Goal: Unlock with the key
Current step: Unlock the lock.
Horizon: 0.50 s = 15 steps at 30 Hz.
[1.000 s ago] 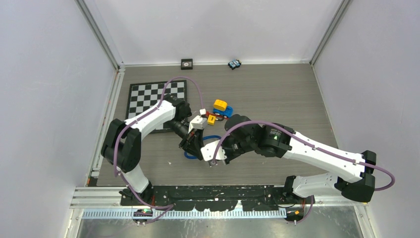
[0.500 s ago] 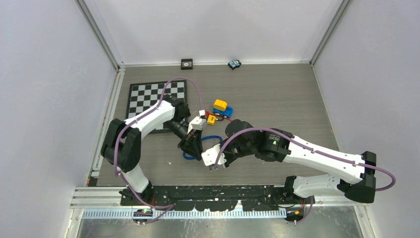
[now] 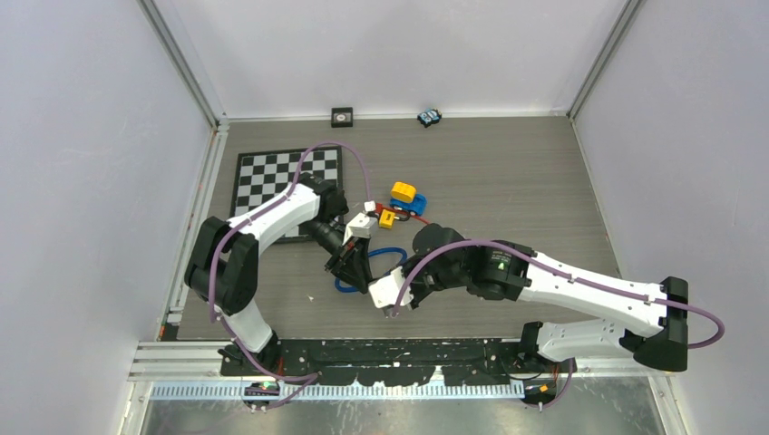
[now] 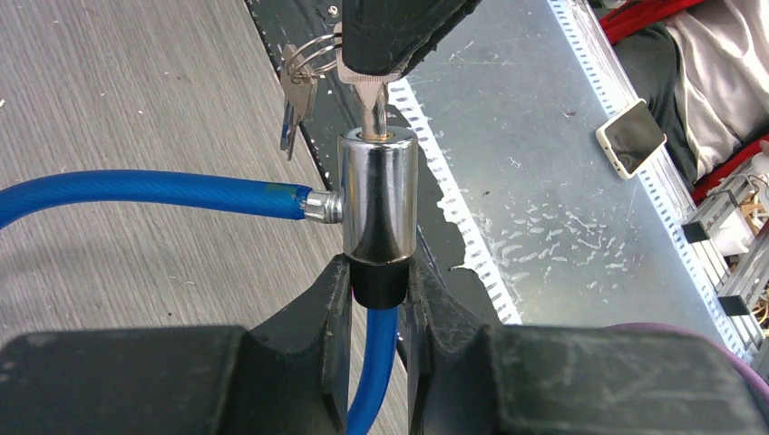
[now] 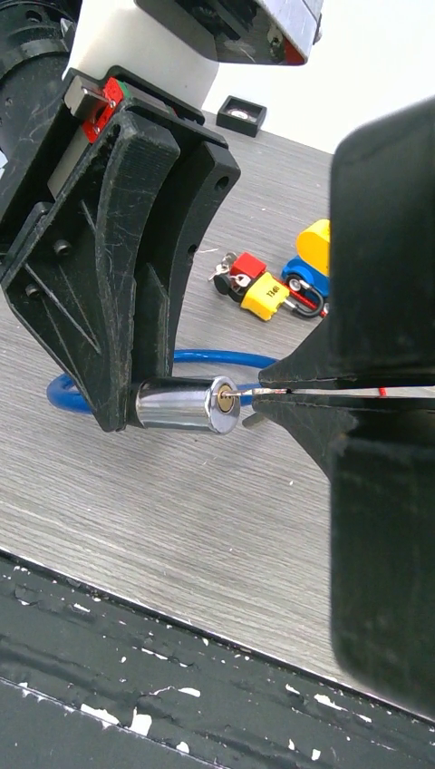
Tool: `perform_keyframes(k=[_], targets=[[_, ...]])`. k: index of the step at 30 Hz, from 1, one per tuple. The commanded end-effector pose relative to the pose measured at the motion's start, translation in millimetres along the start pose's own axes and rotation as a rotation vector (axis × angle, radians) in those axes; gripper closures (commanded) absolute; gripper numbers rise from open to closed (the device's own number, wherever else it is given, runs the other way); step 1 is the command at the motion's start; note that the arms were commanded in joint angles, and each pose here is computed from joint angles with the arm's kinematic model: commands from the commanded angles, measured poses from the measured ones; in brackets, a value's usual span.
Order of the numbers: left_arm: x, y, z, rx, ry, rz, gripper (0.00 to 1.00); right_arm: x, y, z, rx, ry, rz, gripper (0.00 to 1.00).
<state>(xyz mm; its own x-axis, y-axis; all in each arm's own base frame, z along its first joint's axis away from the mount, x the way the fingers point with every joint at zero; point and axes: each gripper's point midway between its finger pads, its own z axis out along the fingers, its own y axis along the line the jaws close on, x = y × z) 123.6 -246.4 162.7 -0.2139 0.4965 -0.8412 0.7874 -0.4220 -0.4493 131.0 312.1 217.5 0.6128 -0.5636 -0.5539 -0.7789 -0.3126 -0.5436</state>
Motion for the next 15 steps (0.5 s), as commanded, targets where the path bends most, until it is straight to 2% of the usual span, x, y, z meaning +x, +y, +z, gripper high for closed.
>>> perform_keyframes(k=[1,15], targets=[[-22,-11,0,0.003,-0.078,0.012,1.0,8,-13,5,0.065,0.044,-0.004,0.99],[-31,-9,-2,-0.042,-0.09,0.001,1.0,11,-9,25,0.059,0.1,0.005,0.99]])
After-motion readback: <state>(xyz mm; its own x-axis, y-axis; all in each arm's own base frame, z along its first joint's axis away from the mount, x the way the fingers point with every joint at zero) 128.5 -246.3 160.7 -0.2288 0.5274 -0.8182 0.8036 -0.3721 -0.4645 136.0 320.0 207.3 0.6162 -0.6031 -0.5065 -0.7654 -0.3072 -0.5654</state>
